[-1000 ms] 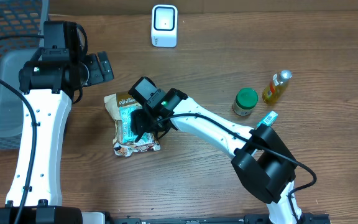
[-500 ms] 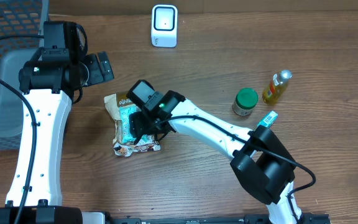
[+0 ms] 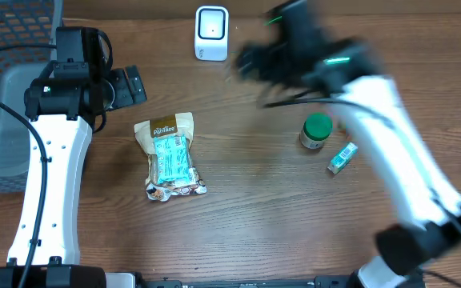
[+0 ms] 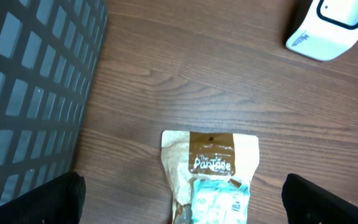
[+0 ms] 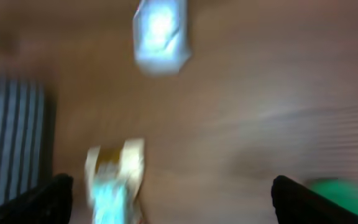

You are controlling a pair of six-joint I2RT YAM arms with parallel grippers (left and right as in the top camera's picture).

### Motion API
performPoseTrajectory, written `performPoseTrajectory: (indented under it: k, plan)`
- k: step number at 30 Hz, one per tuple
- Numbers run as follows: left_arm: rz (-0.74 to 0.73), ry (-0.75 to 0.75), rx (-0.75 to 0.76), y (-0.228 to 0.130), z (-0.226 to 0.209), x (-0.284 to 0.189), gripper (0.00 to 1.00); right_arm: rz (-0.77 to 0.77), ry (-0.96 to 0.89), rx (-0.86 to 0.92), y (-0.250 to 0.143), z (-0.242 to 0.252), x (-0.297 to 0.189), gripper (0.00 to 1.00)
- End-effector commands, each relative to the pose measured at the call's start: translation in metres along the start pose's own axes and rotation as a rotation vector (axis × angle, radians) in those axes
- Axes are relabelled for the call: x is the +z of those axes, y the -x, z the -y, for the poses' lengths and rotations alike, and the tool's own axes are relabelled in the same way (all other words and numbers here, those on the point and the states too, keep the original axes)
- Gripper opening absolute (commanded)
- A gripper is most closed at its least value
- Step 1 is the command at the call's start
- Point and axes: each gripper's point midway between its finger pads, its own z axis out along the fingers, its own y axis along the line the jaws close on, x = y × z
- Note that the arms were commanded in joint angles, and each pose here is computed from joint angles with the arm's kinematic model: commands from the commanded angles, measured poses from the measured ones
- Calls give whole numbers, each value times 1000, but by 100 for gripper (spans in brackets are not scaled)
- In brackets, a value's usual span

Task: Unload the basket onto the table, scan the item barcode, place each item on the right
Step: 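Withdraw the right gripper to the right and move left gripper to bag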

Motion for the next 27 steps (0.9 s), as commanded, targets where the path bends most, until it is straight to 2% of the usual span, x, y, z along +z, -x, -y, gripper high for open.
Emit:
performPoseTrajectory:
  k: [1,4,8,12,15,19,20,23,24,27]
  plan:
    - [-6,-48,15,1,9,-1,100,132,-146,125,40,79,-49,100]
    - [-80,-166,15,-14,29,-2,98,137,-268,260,44,150,-71,100]
    - [-210,-244,26,-42,47,1,100,105,-375,396,36,214,-87,100]
    - [-364,-179,57,-80,44,6,100,55,-404,489,22,244,-95,100]
    - [-468,-111,69,-105,36,10,94,59,-426,523,19,257,-102,100]
    - [-562,80,-35,-134,11,17,94,64,-433,535,19,263,-104,100]
    - [-586,102,-51,-144,7,21,91,64,-433,535,19,262,-104,100]
    - [-641,106,-73,-166,5,31,61,64,-433,535,19,262,-104,100]
    - [-651,111,-72,-172,3,35,56,64,-433,535,19,262,-104,100]
    - [-666,99,-77,-186,3,48,56,64,-433,535,19,262,-104,100]
